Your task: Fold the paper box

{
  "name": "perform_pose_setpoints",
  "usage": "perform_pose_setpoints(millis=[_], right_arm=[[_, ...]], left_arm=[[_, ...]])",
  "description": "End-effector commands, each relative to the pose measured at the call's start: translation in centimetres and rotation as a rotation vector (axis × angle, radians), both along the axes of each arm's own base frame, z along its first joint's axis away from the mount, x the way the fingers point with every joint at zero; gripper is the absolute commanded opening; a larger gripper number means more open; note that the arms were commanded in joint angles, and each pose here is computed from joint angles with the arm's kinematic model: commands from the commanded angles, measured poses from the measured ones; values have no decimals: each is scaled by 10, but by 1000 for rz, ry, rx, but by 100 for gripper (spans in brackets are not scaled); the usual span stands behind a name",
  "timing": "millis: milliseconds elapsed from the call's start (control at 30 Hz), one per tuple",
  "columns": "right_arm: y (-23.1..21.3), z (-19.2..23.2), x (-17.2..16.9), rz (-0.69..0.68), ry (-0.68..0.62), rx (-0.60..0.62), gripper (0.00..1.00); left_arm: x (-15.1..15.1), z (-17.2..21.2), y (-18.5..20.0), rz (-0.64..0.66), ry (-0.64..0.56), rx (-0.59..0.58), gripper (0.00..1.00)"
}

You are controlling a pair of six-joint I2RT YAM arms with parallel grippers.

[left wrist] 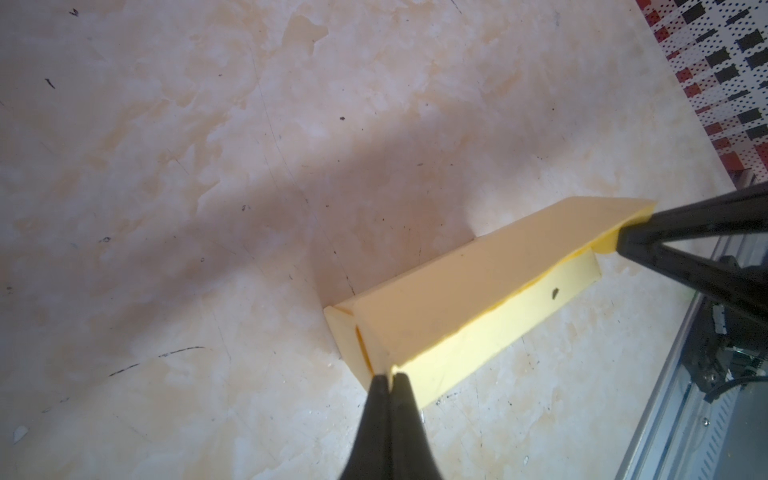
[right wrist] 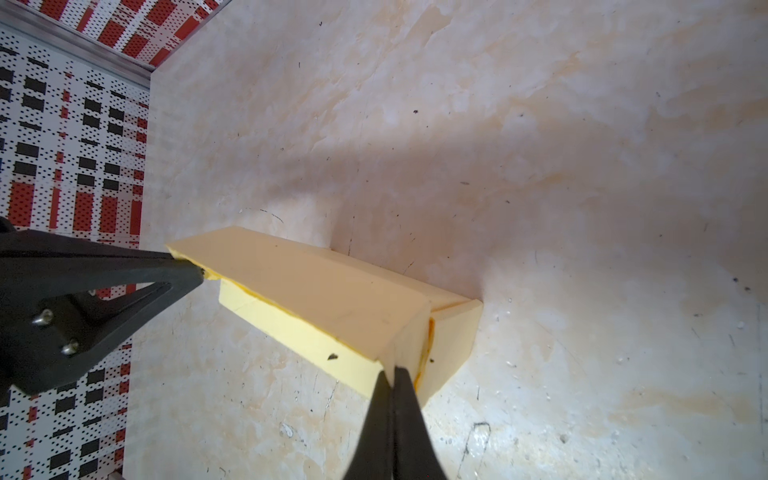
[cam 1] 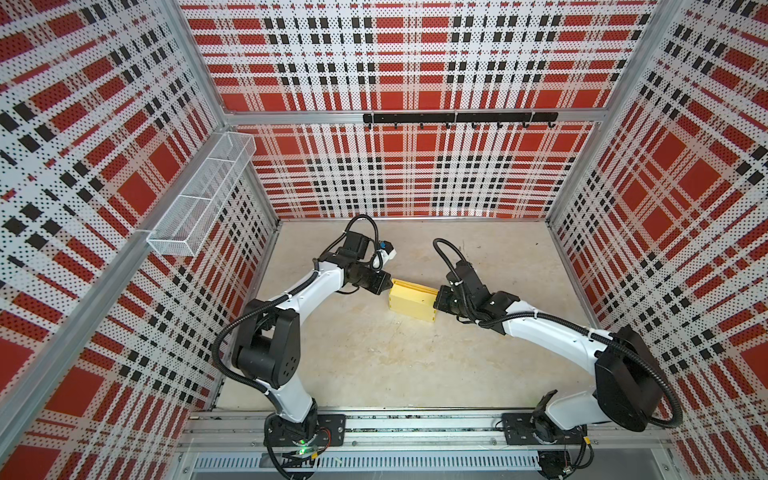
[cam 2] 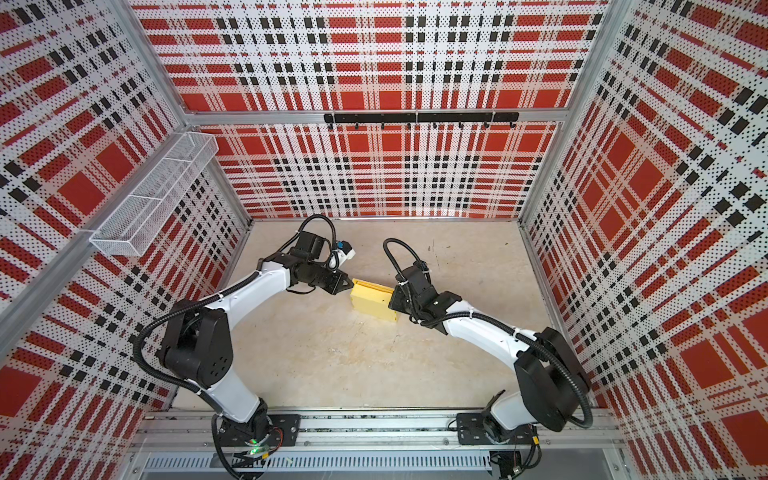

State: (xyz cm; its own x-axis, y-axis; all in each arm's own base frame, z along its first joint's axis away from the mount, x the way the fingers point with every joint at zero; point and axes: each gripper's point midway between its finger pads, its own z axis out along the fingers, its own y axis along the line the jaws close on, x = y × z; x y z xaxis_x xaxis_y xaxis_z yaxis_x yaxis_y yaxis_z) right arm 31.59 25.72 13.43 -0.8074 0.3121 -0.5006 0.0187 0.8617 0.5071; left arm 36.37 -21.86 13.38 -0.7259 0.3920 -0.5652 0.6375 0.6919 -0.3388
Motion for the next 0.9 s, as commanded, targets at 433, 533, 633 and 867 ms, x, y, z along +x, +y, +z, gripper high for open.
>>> perform_pose_setpoints(millis=[433, 533, 633, 867], right_arm=[[2, -12, -4, 0, -32, -5, 0], [4, -10, -4, 11, -37, -1, 0], [3, -3, -3, 11, -62, 1, 3], [0, 20, -3, 30, -115, 0, 17]], left_arm=[[-1, -11, -4, -17, 23, -8, 0], [0, -9, -3, -17, 11, -3, 0], [0, -14, -3, -19, 19, 1, 0], [-1, -15, -2, -21, 14, 7, 0]])
